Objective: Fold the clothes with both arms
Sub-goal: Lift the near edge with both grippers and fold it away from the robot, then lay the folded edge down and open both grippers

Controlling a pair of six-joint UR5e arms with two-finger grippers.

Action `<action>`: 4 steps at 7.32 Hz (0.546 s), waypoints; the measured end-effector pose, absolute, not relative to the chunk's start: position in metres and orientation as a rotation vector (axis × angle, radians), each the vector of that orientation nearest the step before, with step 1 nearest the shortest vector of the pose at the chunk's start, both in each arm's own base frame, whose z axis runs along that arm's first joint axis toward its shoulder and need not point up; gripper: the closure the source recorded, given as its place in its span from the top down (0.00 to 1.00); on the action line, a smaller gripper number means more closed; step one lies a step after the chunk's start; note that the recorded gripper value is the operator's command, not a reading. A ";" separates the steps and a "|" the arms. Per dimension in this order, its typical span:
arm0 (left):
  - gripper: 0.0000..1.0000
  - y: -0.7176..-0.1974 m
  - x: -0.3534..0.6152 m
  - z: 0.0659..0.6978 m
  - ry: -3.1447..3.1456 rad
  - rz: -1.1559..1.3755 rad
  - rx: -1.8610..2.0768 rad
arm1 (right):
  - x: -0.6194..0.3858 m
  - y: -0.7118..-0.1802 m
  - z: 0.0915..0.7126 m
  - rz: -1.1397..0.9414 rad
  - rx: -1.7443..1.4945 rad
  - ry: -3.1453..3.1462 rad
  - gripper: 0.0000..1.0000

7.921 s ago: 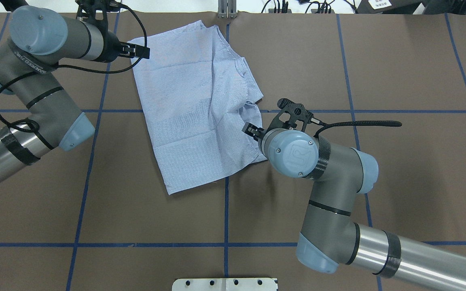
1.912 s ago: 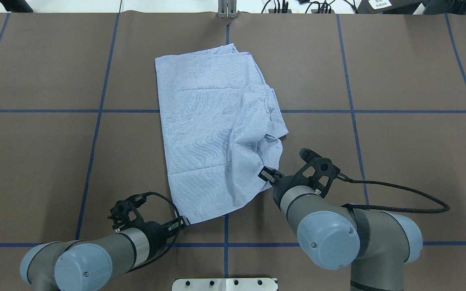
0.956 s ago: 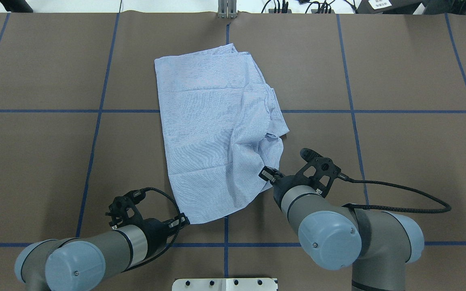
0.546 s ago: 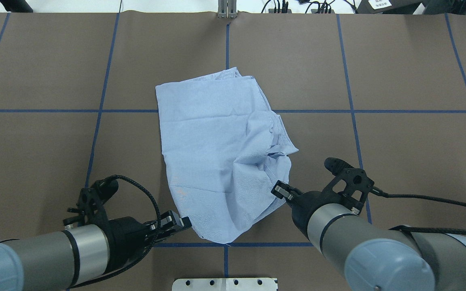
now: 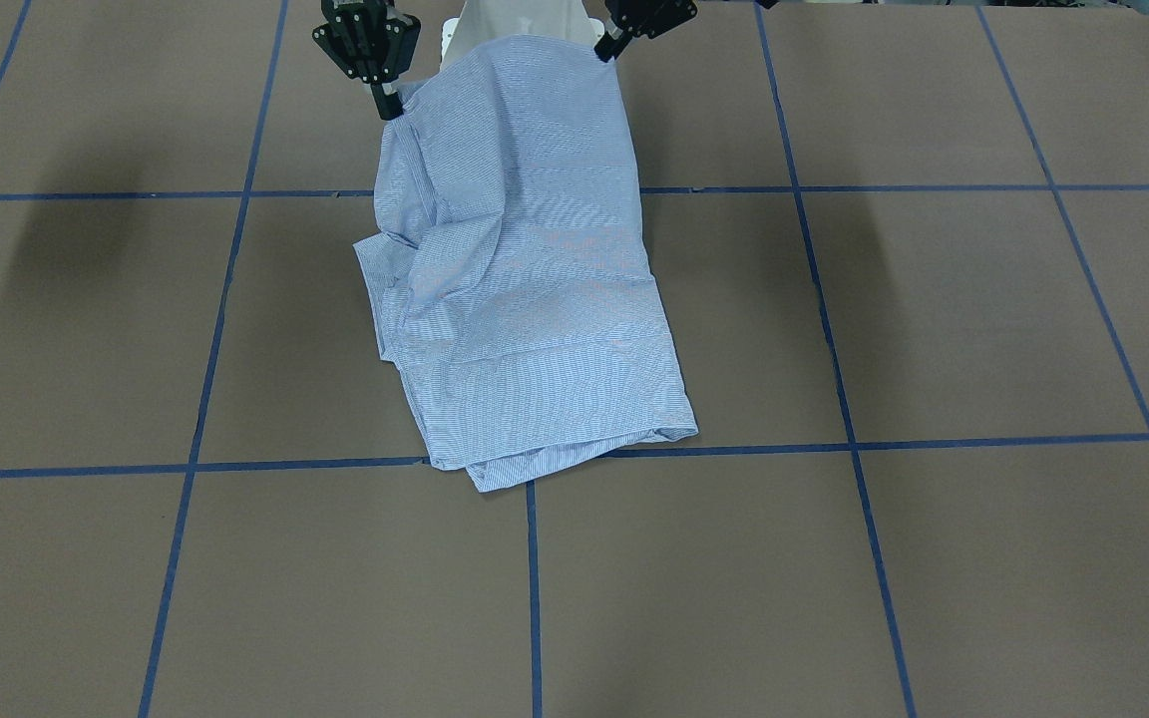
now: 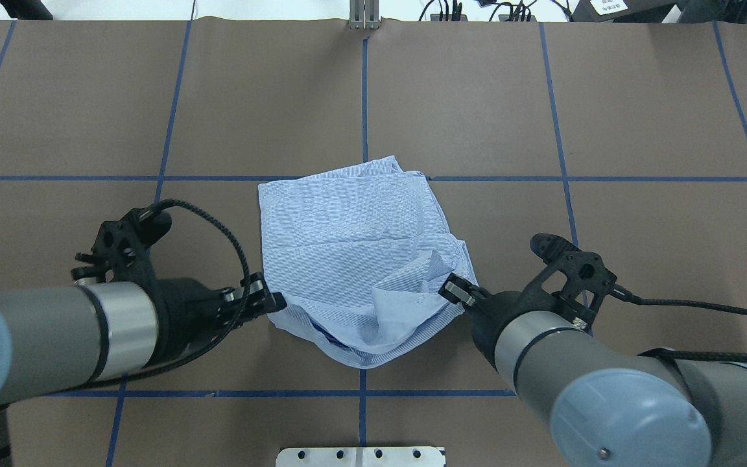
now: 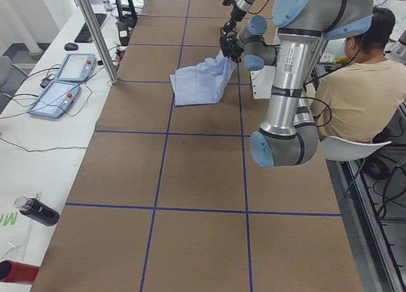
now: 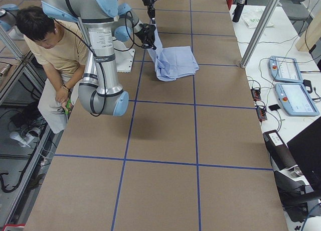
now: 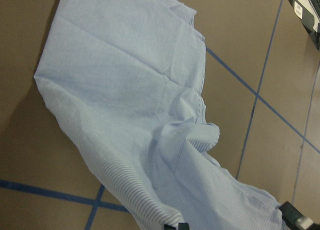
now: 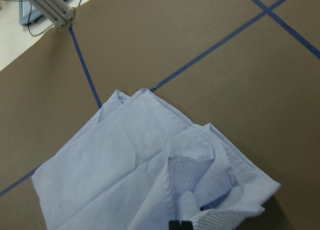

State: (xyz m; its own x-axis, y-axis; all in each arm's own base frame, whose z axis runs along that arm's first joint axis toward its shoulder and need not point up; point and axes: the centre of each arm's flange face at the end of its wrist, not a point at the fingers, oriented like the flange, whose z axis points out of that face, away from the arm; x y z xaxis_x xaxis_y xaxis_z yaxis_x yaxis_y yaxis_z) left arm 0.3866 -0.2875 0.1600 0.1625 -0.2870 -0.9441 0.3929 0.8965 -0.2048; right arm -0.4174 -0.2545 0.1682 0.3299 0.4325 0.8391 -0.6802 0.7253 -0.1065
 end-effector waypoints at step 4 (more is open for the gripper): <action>0.00 -0.453 0.435 0.204 1.051 -0.526 0.311 | -0.472 -0.371 0.172 0.785 0.394 -0.885 0.00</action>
